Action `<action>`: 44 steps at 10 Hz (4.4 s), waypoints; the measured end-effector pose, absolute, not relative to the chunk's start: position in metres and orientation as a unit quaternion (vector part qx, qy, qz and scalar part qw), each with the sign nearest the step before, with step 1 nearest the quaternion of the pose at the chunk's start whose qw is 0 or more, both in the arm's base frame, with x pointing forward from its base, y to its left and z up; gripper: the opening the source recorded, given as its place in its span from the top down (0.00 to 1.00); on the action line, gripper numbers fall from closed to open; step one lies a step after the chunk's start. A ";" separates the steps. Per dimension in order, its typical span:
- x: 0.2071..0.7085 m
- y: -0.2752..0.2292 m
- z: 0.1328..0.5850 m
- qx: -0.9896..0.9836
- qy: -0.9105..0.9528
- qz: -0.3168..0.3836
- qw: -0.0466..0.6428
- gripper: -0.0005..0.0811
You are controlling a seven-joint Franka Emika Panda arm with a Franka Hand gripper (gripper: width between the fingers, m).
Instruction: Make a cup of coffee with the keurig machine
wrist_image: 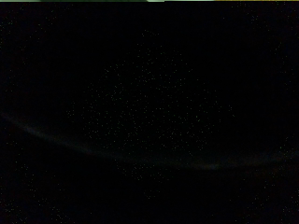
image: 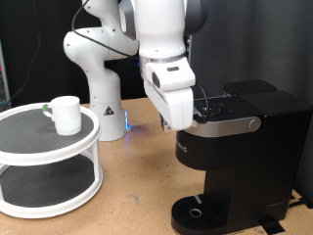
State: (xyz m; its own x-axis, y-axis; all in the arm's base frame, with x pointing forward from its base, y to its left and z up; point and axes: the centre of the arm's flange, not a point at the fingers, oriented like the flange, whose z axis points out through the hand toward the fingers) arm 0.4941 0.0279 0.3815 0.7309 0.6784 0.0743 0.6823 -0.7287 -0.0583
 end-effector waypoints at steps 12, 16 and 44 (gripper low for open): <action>0.471 -0.004 0.466 -0.909 -0.398 -0.092 0.081 0.99; 0.461 -0.014 0.468 -0.905 -0.398 -0.113 0.102 0.99; 0.333 -0.117 0.484 -0.915 -0.187 -0.241 0.266 0.99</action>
State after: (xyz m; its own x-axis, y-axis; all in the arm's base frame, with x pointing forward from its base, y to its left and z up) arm 0.3334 -0.1169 0.4836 0.8139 0.2148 0.5398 0.4705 -0.7887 -0.3957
